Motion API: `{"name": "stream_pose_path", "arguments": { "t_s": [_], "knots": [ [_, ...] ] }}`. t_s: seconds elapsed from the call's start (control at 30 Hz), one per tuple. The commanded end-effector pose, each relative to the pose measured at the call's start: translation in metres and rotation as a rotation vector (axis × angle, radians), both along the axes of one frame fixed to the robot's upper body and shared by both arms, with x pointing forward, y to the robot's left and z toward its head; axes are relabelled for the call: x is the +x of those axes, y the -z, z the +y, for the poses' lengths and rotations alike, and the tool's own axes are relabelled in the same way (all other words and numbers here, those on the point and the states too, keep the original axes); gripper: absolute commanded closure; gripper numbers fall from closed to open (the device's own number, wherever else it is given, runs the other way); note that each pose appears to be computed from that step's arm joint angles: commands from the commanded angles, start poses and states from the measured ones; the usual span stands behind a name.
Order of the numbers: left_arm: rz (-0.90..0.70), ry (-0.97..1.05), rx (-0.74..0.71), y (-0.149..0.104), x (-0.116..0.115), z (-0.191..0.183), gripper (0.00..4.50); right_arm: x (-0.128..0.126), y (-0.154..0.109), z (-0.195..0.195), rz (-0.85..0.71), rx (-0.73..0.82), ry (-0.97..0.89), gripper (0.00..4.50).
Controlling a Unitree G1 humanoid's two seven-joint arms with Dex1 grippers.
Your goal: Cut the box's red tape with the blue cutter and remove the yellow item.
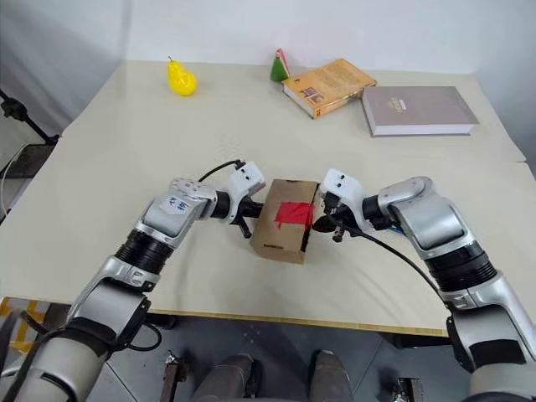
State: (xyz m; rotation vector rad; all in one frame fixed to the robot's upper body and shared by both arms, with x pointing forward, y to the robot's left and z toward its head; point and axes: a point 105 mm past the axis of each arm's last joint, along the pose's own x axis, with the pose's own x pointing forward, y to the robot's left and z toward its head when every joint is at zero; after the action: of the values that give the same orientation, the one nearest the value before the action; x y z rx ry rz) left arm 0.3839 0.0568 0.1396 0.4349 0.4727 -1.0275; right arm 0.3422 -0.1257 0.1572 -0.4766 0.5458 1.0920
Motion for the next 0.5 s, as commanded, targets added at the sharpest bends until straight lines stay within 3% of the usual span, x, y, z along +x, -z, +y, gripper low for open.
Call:
{"name": "stream_pose_path", "arguments": {
  "t_s": [0.03,0.33,0.5],
  "knots": [
    [-0.018,0.082,0.028,-0.006,-0.012,-0.005,4.50,0.001,-0.011,0.007,-0.056,0.032,-0.005,4.49],
    [-0.033,0.026,0.029,-0.019,-0.001,0.015,4.50,-0.005,-0.020,-0.007,-0.113,0.026,0.042,4.49],
    [-0.063,0.016,0.081,-0.028,0.002,0.032,4.50,0.011,-0.033,-0.033,-0.296,-0.026,0.179,4.49]
  ]
}}
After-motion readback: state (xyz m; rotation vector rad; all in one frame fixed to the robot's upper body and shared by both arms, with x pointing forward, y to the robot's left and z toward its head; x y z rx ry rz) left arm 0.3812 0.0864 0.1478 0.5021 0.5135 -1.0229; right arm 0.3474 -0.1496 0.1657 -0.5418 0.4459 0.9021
